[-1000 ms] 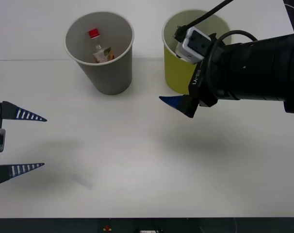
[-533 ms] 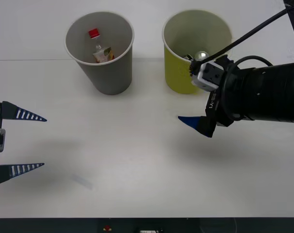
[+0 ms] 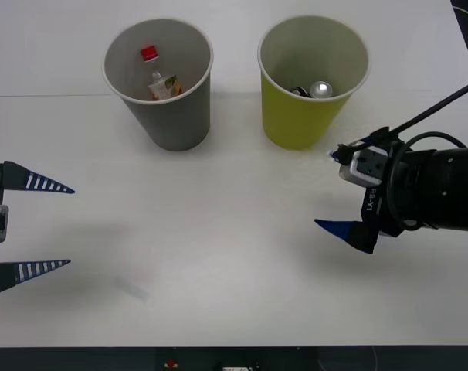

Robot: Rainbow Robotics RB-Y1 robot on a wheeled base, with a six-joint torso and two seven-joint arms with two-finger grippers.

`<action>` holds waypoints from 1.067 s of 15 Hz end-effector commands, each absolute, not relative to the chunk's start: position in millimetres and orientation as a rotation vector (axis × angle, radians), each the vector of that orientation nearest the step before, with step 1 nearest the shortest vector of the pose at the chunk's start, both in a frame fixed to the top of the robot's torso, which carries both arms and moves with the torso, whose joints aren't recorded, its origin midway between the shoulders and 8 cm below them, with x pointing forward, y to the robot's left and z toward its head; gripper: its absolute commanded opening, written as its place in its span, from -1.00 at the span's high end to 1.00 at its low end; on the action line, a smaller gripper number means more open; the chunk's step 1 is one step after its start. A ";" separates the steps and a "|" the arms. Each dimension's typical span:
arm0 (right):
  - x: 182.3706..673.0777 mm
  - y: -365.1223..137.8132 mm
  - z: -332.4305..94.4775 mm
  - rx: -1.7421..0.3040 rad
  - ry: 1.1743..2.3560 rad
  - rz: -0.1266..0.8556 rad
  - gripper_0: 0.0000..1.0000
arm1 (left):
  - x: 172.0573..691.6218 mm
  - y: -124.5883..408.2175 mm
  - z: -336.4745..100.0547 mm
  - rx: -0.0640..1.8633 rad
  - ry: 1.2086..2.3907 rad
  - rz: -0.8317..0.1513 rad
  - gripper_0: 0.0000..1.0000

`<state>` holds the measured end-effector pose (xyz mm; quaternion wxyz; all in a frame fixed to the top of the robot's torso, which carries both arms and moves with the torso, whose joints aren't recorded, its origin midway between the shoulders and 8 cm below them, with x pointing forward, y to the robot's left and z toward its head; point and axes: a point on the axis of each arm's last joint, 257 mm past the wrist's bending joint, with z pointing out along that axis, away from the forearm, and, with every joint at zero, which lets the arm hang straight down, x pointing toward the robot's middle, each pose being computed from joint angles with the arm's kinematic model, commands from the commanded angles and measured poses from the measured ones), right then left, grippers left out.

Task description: Put the can into the green bin and the plastic bottle into the gray bin

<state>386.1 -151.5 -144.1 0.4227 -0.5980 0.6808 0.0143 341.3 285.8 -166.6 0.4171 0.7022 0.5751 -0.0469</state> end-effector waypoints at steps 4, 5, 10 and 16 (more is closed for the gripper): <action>369.9 -180.9 -164.1 -1.559 1.725 0.022 -1.00 | 341.3 285.8 -166.6 1.762 1.444 -0.118 -1.00; 367.9 -188.5 -165.3 -1.592 1.723 -0.002 -1.00 | 341.3 285.8 -166.6 1.762 1.444 -0.118 -1.00; 363.3 -215.9 -169.8 -1.659 1.743 -0.070 -1.00 | 341.3 285.8 -166.6 1.762 1.444 -0.118 -1.00; 350.4 -228.6 -191.8 -1.586 1.803 0.025 -1.00 | 341.3 285.8 -166.6 1.762 1.444 -0.118 -1.00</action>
